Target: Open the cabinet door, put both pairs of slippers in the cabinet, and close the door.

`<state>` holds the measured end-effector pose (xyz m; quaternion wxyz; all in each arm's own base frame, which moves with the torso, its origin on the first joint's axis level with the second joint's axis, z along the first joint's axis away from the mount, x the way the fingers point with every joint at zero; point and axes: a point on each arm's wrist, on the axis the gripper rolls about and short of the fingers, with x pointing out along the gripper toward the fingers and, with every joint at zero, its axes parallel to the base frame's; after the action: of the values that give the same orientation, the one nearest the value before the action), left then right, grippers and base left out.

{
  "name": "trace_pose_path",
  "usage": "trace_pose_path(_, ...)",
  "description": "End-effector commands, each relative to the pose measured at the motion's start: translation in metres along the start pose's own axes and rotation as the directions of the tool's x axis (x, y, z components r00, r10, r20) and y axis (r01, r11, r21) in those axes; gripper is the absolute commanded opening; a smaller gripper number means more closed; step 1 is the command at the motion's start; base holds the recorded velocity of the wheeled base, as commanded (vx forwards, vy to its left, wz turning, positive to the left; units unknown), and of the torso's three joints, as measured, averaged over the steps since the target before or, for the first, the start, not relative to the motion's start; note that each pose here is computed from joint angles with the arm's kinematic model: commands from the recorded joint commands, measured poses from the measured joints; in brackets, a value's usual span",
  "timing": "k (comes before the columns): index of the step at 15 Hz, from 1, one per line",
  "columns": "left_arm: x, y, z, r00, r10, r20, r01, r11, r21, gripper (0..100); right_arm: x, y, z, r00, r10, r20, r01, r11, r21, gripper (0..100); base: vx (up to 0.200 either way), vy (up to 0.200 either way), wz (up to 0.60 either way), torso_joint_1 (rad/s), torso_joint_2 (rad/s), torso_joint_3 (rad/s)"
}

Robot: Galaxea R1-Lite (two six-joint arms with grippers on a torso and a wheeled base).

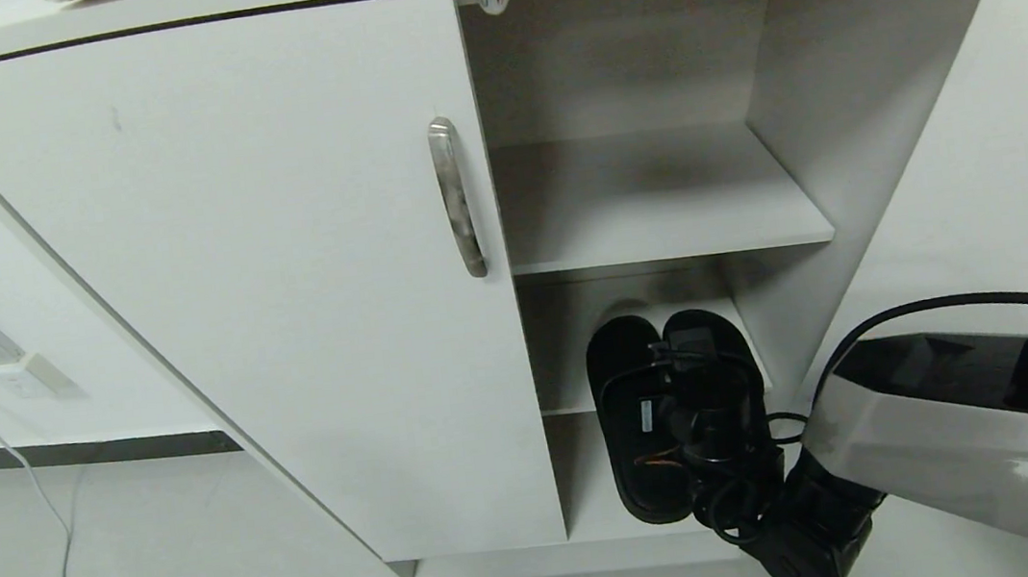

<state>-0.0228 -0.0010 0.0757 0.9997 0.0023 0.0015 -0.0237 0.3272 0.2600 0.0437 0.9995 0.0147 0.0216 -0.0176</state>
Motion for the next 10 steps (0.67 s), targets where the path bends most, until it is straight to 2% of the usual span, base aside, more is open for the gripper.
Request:
trace_pose_path(1,0.000,0.000,0.000,1.000,0.000,-0.001,0.000,1.000,0.000,0,0.008,-0.002,-0.002,1.000,-0.005,0.000,0.005,1.000,-0.005,0,0.000,0.000,0.00,0.000,0.00,0.000)
trace_pose_path(10,0.000,0.000,0.000,1.000,0.000,-0.001,0.000,1.000,0.000,0,0.059,0.019,0.022,0.999,-0.034,0.030,0.034,0.999,0.010,0,0.000,0.000,0.00,0.000,0.00,0.000)
